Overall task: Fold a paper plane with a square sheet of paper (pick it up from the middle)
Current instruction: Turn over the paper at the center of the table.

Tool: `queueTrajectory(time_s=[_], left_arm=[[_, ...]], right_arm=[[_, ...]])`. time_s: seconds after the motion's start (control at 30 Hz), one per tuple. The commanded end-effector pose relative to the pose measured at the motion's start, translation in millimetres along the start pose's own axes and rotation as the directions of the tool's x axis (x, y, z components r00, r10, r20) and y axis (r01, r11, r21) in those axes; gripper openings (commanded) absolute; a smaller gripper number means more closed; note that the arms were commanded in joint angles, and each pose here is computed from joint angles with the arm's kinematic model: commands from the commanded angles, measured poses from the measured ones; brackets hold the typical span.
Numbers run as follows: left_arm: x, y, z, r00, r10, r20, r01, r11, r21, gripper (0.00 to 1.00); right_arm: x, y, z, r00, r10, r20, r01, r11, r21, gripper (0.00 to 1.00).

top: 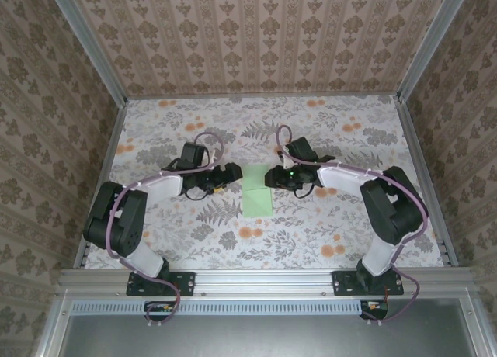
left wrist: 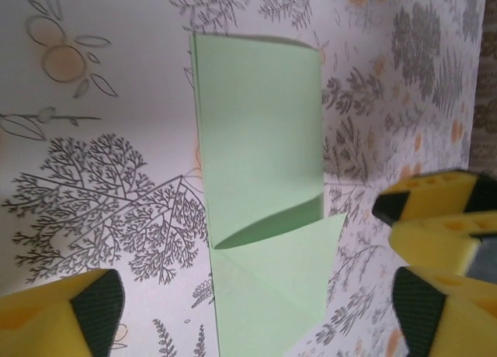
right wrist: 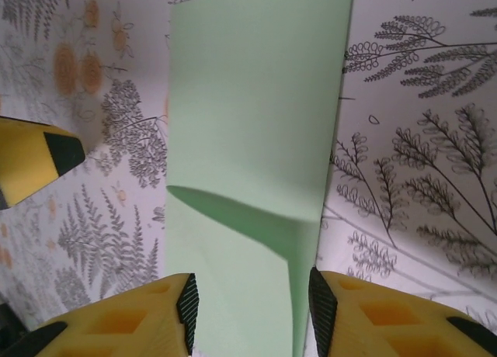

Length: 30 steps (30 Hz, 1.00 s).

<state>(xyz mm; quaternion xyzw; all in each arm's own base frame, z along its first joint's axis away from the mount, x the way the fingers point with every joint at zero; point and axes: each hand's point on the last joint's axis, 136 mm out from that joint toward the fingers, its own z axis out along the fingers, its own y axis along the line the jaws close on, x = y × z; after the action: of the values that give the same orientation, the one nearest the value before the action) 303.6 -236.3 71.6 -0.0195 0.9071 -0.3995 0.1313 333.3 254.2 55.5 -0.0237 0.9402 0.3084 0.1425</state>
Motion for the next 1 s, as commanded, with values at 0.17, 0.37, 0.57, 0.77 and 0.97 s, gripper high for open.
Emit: queueTrajectory(time_s=[0.17, 0.37, 0.57, 0.77, 0.97], left_arm=[[4, -14, -1, 1.000, 0.006, 0.017, -0.006, 0.999, 0.044, 1.00], [9, -19, 4, 1.000, -0.012, -0.008, 0.013, 0.998, 0.065, 0.99], [20, -28, 11, 0.998, -0.018, -0.060, 0.025, 0.994, 0.105, 0.86], [27, -35, 18, 0.996, -0.008, -0.089, 0.019, 0.991, 0.131, 0.75], [28, -41, 27, 0.993, 0.005, -0.122, 0.015, 0.987, 0.159, 0.66]], right_arm=[[0, 9, 22, 0.997, -0.064, -0.051, 0.059, 0.994, -0.096, 0.37], [5, 8, 30, 0.995, -0.054, -0.083, 0.043, 0.991, -0.125, 0.31], [1, 1, 27, 0.998, -0.021, -0.058, 0.014, 0.993, -0.121, 0.12], [-7, -8, 20, 1.000, 0.029, -0.009, -0.030, 0.991, -0.129, 0.08], [-8, -13, 19, 0.999, 0.054, 0.004, -0.053, 0.990, -0.131, 0.08]])
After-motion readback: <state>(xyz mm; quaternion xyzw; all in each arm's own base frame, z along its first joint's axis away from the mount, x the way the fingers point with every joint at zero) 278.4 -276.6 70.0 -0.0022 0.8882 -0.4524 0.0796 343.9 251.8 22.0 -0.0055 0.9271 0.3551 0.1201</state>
